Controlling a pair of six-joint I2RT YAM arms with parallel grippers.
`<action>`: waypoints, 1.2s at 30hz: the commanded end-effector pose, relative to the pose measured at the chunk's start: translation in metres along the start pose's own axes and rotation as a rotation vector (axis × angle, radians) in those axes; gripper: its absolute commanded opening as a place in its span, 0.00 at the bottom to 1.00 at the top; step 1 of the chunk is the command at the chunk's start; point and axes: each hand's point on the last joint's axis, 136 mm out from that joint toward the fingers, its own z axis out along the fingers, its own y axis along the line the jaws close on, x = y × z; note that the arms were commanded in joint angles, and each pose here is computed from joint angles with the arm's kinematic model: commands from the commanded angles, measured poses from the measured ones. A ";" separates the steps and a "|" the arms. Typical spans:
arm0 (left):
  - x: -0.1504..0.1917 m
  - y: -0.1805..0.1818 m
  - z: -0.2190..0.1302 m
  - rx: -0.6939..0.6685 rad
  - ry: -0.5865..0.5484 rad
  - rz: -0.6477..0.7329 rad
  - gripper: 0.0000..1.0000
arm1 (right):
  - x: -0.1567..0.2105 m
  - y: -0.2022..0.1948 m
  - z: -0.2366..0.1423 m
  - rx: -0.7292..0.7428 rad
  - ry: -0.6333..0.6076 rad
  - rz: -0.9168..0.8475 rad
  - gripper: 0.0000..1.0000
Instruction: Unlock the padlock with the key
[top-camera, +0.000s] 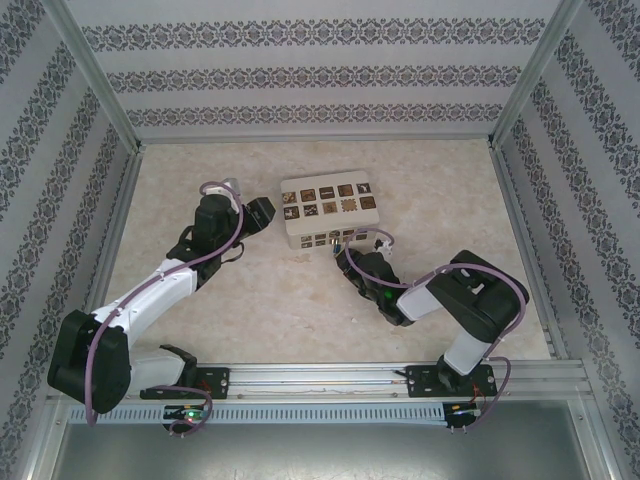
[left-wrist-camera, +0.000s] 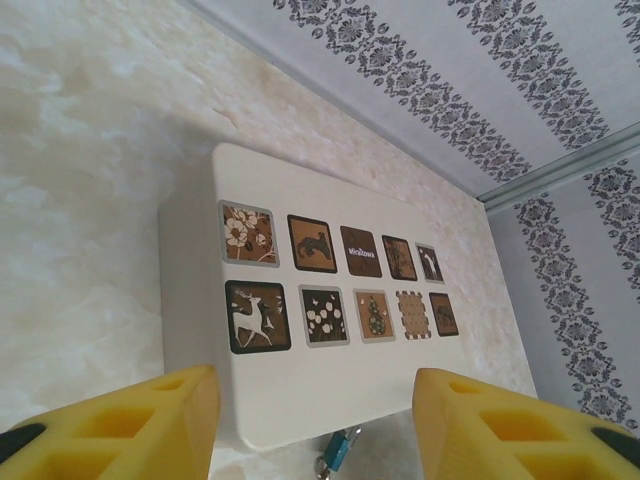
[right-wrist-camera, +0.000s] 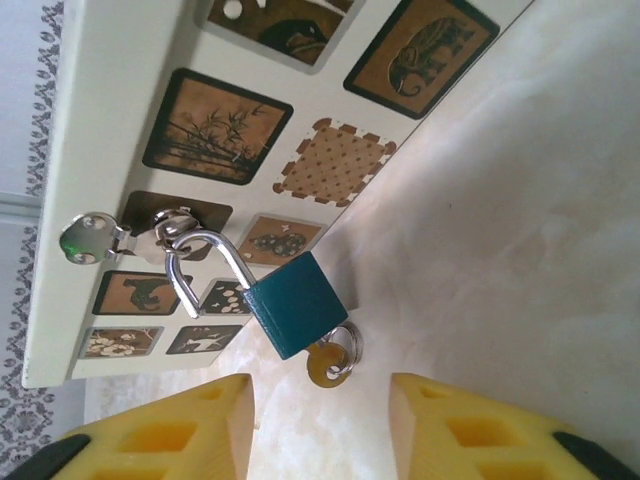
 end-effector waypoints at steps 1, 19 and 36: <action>-0.008 0.004 -0.004 -0.016 -0.020 0.017 0.55 | -0.011 -0.009 -0.006 0.060 -0.032 -0.065 0.50; -0.017 0.014 0.009 0.021 0.079 0.007 0.70 | -0.040 0.044 -0.024 -0.058 0.008 -0.461 0.99; 0.015 -0.027 0.049 0.134 0.437 0.120 0.71 | -0.036 0.035 -0.019 -0.133 0.151 -0.374 0.98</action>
